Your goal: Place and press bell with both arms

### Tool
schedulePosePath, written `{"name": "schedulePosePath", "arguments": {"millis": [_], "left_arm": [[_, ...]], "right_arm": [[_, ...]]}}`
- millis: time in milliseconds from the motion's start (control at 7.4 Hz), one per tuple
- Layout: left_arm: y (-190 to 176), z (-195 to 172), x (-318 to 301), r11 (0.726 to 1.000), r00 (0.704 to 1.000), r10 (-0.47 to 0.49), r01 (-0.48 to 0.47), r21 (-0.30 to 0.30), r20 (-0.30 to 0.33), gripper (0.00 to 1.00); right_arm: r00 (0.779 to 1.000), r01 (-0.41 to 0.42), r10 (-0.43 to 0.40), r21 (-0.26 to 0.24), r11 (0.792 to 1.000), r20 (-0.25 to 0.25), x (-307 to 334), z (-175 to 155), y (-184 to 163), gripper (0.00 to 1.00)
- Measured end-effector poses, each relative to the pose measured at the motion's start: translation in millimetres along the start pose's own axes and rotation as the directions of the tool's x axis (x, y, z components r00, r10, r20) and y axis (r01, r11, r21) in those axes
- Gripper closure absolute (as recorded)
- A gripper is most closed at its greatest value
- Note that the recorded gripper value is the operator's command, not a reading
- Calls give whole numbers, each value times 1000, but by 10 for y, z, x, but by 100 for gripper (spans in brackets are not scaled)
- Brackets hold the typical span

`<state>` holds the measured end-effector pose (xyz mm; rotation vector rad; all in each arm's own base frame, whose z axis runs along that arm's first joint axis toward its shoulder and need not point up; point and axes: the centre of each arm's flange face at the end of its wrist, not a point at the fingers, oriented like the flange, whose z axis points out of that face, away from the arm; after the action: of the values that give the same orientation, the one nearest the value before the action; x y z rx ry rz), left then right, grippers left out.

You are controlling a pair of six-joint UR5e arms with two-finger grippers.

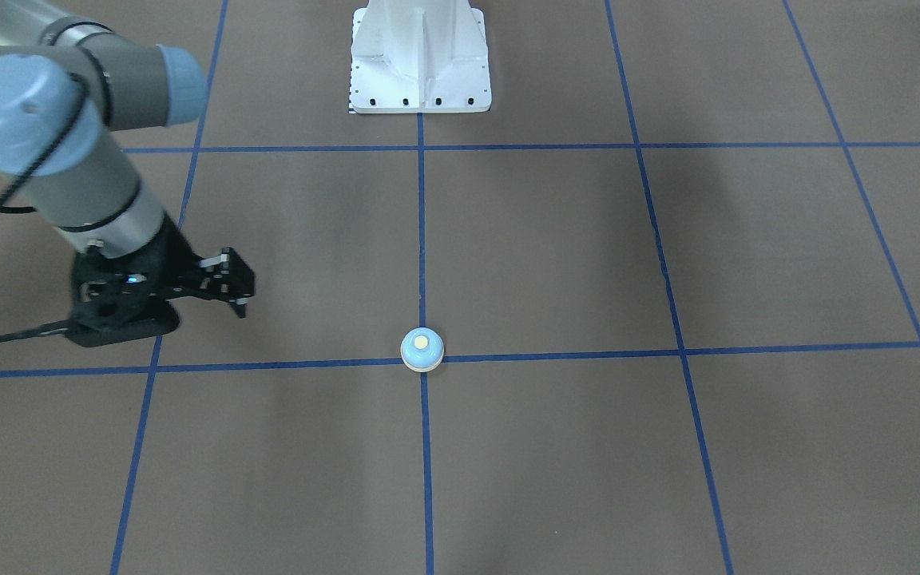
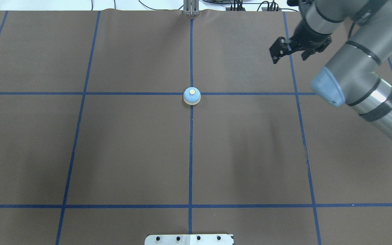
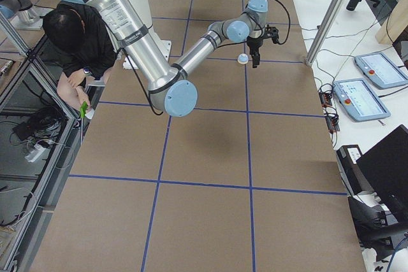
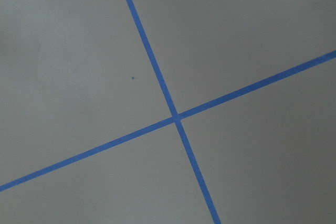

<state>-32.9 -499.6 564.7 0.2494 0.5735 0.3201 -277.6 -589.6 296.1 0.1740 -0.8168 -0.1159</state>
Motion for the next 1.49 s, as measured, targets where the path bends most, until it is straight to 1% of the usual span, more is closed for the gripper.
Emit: {"name": "schedulePosePath", "arguments": {"millis": [135, 405, 541, 676, 811, 946, 1216, 1486], "left_arm": [[116, 13, -86, 1000, 1000, -14, 14, -4, -15, 0], [389, 58, -352, 995, 991, -99, 99, -7, -89, 0], [534, 96, -458, 990, 984, -139, 138, -14, -110, 0], [634, 134, -509, 987, 980, -162, 160, -23, -119, 0], [688, 158, -529, 985, 977, -173, 171, -28, -123, 0], [710, 168, -536, 984, 976, -176, 174, -30, -124, 0], [719, 180, -541, 984, 976, -177, 175, -33, -124, 0], [714, 183, -541, 984, 976, -177, 174, -33, -125, 0]], "right_arm": [[999, 34, -34, -20, 999, -1, 583, -59, 114, 1], [996, 89, -88, -50, 995, 22, 1797, -244, 435, 1], [994, 101, -99, -51, 994, 37, 2401, -376, 686, 1], [995, 95, -93, -52, 994, 39, 2870, -454, 982, 1], [997, 71, -69, -61, 996, 35, 3194, -453, 1239, 1], [999, 44, -42, -74, 996, 24, 3412, -412, 1374, 1], [1000, -26, 25, -117, 993, -5, 3819, -211, 1514, 1], [997, -81, 80, -132, 988, -13, 4088, -167, 1688, 1]]}}
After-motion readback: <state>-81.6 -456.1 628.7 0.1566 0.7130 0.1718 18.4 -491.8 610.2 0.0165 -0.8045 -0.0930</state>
